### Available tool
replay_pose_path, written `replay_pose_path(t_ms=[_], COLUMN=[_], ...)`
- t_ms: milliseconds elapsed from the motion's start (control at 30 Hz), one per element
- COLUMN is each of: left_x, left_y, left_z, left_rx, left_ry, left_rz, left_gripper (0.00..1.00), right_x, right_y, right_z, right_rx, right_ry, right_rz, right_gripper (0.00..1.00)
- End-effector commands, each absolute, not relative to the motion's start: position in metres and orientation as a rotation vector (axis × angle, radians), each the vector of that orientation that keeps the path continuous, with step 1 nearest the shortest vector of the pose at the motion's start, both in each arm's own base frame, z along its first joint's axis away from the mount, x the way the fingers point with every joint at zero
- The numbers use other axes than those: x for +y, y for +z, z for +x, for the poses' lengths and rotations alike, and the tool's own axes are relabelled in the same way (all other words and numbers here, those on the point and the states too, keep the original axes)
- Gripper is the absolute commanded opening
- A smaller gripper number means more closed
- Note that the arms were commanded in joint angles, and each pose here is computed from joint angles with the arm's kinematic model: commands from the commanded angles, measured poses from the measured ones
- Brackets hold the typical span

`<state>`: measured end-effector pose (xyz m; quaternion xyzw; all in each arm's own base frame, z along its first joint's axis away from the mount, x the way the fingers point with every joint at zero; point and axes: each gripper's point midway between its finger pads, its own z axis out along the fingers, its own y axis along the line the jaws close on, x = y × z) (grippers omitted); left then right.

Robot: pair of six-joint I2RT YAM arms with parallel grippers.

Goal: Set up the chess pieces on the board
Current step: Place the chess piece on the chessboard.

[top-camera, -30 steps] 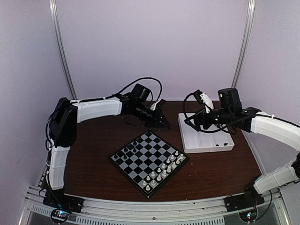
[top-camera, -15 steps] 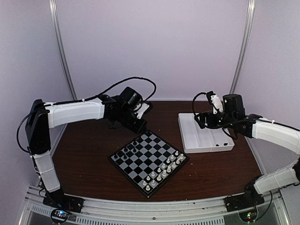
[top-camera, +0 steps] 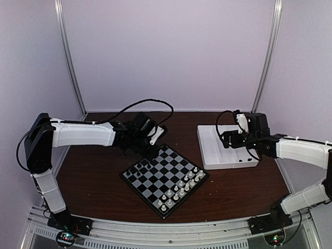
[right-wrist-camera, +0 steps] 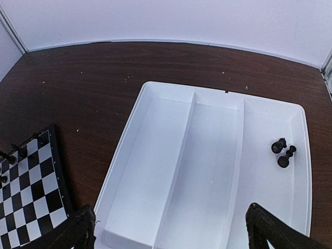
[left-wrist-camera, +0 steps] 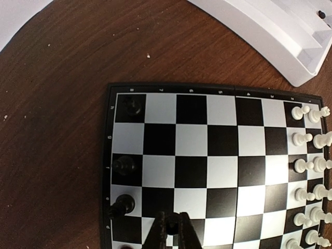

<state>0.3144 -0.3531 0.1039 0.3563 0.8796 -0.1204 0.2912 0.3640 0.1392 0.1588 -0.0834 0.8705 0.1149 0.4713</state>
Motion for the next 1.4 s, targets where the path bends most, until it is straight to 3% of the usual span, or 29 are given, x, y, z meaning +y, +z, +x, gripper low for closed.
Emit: replay_pose_path(t_ms=[0, 1367], left_x=[-0.362, -0.348], left_y=[0.120, 0.056], left_z=[0.321, 0.328], left_rx=[2.218, 2.216], left_ry=[-0.311, -0.186], left_rz=[0.927, 0.865], left_gripper=[0.00, 0.00], right_x=[0.138, 0.139], right_y=[0.161, 0.162], right_z=[0.369, 0.362], right_rx=[2.092, 2.080], right_ry=[0.304, 0.348], right_rz=[-0.171, -0.177], right_gripper=[1.00, 1.00])
